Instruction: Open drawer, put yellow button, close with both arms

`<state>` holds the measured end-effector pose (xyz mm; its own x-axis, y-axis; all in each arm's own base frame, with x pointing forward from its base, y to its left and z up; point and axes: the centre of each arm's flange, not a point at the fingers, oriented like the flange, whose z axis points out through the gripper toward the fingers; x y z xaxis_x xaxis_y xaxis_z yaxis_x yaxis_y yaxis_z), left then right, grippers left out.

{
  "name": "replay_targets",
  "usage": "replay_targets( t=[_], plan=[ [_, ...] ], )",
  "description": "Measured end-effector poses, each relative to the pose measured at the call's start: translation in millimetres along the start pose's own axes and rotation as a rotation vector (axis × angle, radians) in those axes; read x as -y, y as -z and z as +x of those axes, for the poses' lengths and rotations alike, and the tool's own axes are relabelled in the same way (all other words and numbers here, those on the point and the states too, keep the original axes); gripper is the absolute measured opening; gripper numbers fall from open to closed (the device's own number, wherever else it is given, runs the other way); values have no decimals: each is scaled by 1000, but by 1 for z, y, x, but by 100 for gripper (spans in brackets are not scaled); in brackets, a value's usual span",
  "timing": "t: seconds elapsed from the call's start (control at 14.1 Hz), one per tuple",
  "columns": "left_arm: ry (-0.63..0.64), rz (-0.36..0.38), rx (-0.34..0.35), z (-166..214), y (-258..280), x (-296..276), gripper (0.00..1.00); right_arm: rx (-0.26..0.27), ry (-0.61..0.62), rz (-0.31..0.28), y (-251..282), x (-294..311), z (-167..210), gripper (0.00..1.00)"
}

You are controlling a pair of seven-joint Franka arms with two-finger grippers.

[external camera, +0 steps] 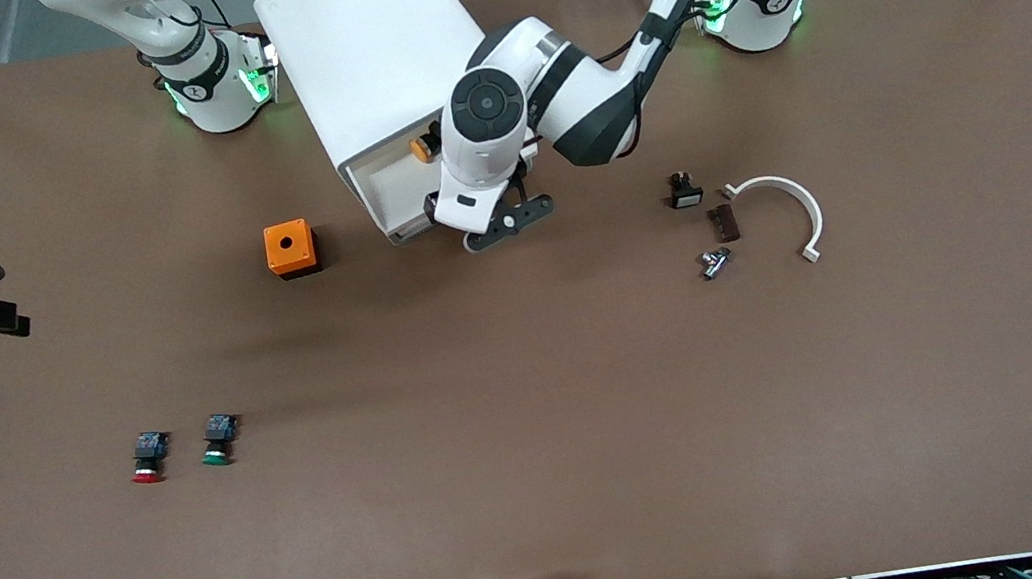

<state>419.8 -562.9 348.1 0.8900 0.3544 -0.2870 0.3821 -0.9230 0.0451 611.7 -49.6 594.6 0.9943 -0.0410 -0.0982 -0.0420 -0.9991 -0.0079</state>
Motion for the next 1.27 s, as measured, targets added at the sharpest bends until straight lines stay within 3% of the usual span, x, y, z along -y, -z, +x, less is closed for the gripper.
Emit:
replay_targets(
  t=[0.14,0.42,0.85,1.06,1.27],
  plan=[
    [18,10,22,-17,-8,-2,99,-25,-3,0,17,-2,-5,100],
    [74,29,54,-47,-20,-6,100,-1,-7,6,45,-3,-34,100],
    [120,34,68,-53,-23,-6,100,-10,-4,22,53,-4,-75,100],
    [164,17,56,-22,-11,-1,100,-30,-4,32,49,-6,-101,100],
    [219,-13,-8,49,18,18,100,-47,-2,35,55,-6,-116,100]
  ],
)
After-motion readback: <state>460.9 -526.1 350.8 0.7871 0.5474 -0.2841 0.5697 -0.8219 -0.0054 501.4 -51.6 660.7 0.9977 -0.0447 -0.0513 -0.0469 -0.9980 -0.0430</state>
